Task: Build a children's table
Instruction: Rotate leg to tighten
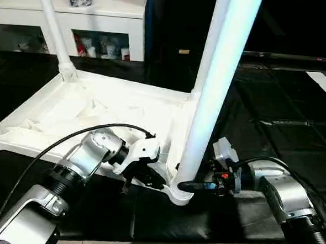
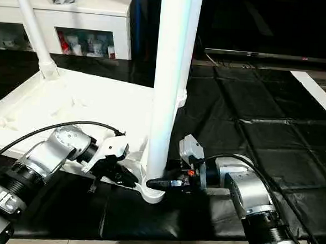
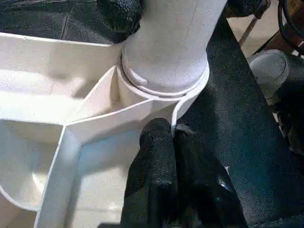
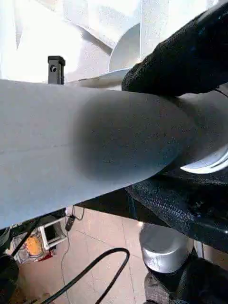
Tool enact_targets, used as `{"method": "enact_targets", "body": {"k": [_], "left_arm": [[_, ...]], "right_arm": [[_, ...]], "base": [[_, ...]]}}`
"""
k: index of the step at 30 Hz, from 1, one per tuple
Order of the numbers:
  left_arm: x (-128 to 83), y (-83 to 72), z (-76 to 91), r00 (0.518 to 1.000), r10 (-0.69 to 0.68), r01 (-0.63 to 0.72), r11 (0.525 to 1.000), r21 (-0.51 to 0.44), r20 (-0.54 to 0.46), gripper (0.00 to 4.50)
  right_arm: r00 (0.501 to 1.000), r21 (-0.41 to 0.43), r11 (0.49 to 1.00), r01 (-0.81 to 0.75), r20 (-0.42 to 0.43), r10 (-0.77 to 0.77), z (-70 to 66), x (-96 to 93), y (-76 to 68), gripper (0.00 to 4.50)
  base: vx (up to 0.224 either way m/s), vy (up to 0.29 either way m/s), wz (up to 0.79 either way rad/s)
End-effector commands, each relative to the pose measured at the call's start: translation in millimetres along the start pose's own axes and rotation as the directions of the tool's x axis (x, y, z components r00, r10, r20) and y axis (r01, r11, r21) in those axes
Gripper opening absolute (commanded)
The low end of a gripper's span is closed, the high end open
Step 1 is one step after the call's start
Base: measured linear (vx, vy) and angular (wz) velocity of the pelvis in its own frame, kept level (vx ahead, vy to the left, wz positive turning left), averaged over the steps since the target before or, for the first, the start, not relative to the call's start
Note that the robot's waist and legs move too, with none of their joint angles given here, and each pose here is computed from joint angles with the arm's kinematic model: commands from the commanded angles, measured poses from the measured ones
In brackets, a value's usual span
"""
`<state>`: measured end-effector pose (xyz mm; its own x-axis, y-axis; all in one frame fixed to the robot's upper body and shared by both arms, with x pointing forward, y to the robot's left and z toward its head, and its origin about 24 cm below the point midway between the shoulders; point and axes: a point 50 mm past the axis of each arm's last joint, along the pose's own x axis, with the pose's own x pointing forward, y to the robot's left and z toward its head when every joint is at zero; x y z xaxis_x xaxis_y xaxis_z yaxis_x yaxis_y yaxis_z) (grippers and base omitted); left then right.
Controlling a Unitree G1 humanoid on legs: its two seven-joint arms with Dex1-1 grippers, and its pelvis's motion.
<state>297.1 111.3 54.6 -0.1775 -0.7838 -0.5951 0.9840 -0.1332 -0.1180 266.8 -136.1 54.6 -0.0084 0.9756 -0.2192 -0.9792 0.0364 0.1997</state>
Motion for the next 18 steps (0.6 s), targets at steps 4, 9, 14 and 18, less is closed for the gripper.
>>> {"method": "enact_targets", "body": {"k": [4, 9, 14, 18], "left_arm": [[-3, 15.4, -0.9, 0.977, 0.211, -0.209, 0.975, -0.078, 0.015, 0.00], [-3, 26.5, 6.5, 0.940, 0.334, -0.319, 0.933, -0.164, 0.069, 0.00], [-3, 36.5, 17.4, 0.886, 0.446, -0.405, 0.877, -0.260, 0.125, 0.00], [-2, 43.8, 26.8, 0.825, 0.544, -0.470, 0.811, -0.349, 0.154, 0.00]], "right_arm": [[0.999, 0.021, 0.999, -0.043, 0.000, 0.043, -5.2, 24.3, 7.3, 1.96], [0.981, 0.068, 0.978, 0.195, 0.013, -0.196, -13.3, 36.0, -9.0, 1.94], [0.909, 0.149, 0.900, 0.410, 0.007, -0.416, -18.9, 48.6, -27.5, 1.91], [0.822, 0.264, 0.795, 0.546, 0.014, -0.570, -12.6, 69.0, -45.9, 1.91]], "base": [[0.000, 0.000, 0.00], [0.000, 0.000, 0.00], [0.000, 0.000, 0.00], [0.000, 0.000, 0.00]]}}
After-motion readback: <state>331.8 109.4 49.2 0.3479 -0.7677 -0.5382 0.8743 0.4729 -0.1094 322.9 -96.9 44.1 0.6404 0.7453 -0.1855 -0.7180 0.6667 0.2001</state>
